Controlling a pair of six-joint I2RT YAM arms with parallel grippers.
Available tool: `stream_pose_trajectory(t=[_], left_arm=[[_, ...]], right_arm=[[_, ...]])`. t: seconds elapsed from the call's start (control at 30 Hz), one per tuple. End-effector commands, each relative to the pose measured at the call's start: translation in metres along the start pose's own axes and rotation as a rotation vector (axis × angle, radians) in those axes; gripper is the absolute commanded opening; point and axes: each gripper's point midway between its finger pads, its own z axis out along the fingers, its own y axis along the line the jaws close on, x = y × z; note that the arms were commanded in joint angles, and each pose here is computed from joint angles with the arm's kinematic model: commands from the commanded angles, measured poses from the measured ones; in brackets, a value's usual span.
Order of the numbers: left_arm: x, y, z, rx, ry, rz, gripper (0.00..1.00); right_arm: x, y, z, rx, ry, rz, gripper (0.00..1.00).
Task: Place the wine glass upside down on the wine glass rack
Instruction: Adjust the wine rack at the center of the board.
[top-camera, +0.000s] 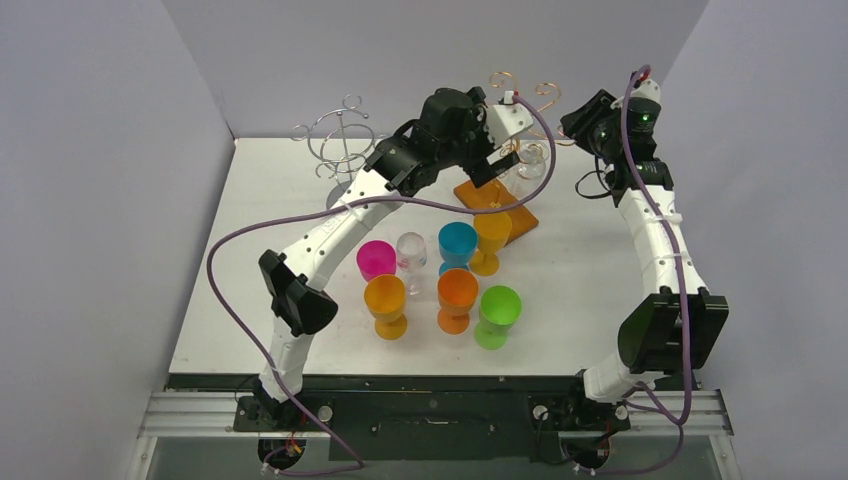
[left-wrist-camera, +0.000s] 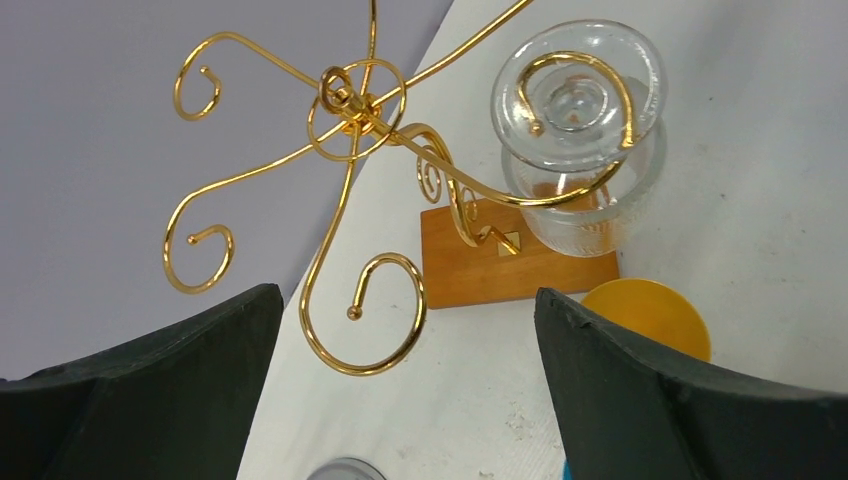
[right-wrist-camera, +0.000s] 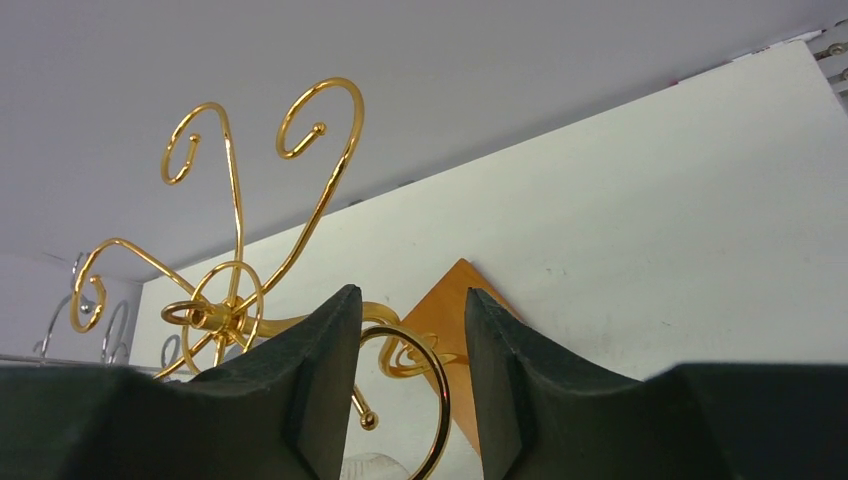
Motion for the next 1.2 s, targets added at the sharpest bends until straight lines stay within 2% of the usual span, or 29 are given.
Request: stream_pose_trajectory(t=[0.0,0.13,0.33,0.8,1.17], left_arm=[[-0.027,0.038,-0.003,-0.133,-0.091,-0.001,0.93],[-0.023,0.059,-0.004,-0.152,-0.109,-0.078,0.88],[-0.006,0.08,-0.006,-0.186,-0.075,-0.085,0.83],[0.021,0.126,-0.021,-0.28,-0.019,-0.063,0.83],[0.029,0.159,-0.036,-0.343,-0.008,0.018,0.85]], right_arm=[[-0.016,0.016,-0.007,-0.058,-0.051,-0.004,0.36],[-0.009,0.019,-0.011,-0.06,-0.049,-0.009,0.29],[0.003,0.018,-0.016,-0.053,-0.041,-0.008,0.22],[0.048,0.04,-0.04,-0.081,0.009,-0.032,0.14],[0.062,0.064,-0.055,-0.124,0.038,-0.039,0.12]])
